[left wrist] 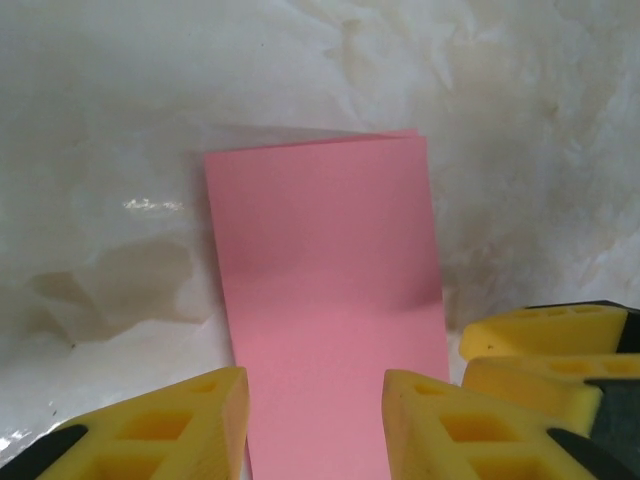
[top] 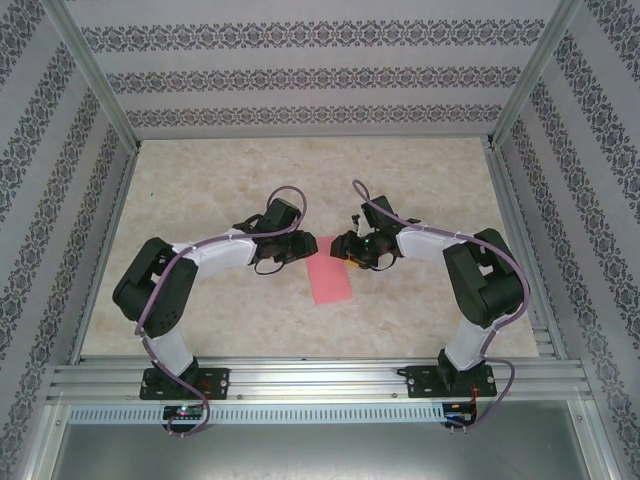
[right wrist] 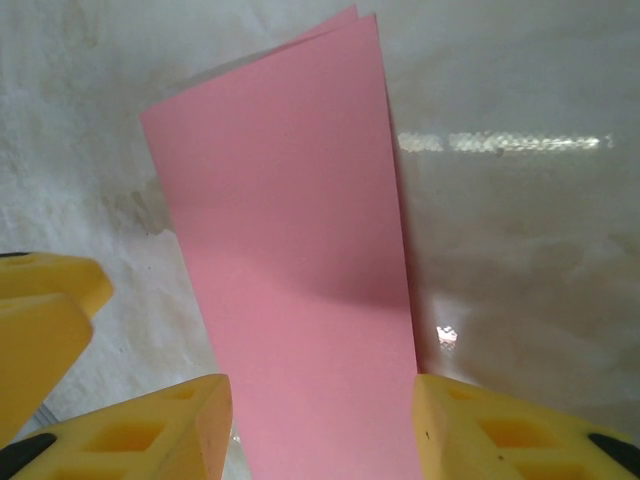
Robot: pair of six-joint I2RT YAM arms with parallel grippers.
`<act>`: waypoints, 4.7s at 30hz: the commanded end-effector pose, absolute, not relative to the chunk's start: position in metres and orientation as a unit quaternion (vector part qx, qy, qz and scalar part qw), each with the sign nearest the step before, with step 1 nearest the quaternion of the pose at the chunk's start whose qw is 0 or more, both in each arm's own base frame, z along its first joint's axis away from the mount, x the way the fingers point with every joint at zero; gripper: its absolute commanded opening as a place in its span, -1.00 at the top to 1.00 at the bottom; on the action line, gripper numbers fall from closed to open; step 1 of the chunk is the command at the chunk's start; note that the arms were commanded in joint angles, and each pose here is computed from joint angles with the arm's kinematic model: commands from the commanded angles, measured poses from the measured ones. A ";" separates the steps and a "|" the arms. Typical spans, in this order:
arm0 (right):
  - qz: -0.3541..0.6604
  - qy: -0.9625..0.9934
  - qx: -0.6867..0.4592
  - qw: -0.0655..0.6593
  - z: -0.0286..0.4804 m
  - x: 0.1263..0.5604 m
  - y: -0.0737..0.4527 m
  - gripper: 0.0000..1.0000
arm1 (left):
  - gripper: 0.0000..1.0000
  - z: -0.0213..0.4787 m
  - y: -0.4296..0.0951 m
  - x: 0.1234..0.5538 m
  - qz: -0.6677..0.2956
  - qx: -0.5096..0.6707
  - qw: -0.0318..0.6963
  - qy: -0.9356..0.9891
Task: Fold a paper plane with a square sheet of paper (pick it up from the middle)
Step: Third fold the triangle at the center of the table.
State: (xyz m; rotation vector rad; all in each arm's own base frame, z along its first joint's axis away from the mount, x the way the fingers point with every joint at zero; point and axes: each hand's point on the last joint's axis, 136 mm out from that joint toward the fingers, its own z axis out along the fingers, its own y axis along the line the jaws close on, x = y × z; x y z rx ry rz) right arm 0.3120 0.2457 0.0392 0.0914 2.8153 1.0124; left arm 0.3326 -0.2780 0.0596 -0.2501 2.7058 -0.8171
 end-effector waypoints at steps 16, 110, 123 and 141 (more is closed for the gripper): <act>0.358 0.931 0.027 0.066 0.025 0.300 0.246 0.00 | 0.28 0.045 -0.293 0.340 -0.280 -0.073 0.141 0.947; 0.440 0.880 0.162 0.069 0.042 0.303 0.262 0.81 | 0.42 0.073 -0.332 0.224 0.024 0.358 0.307 0.881; 0.415 0.895 0.146 0.072 0.041 0.301 0.252 0.63 | 1.00 0.072 -0.341 0.222 -0.010 0.367 0.298 0.881; 0.383 0.915 0.039 0.119 0.076 0.324 0.259 0.75 | 1.00 0.076 -0.348 0.218 -0.198 0.336 0.219 0.894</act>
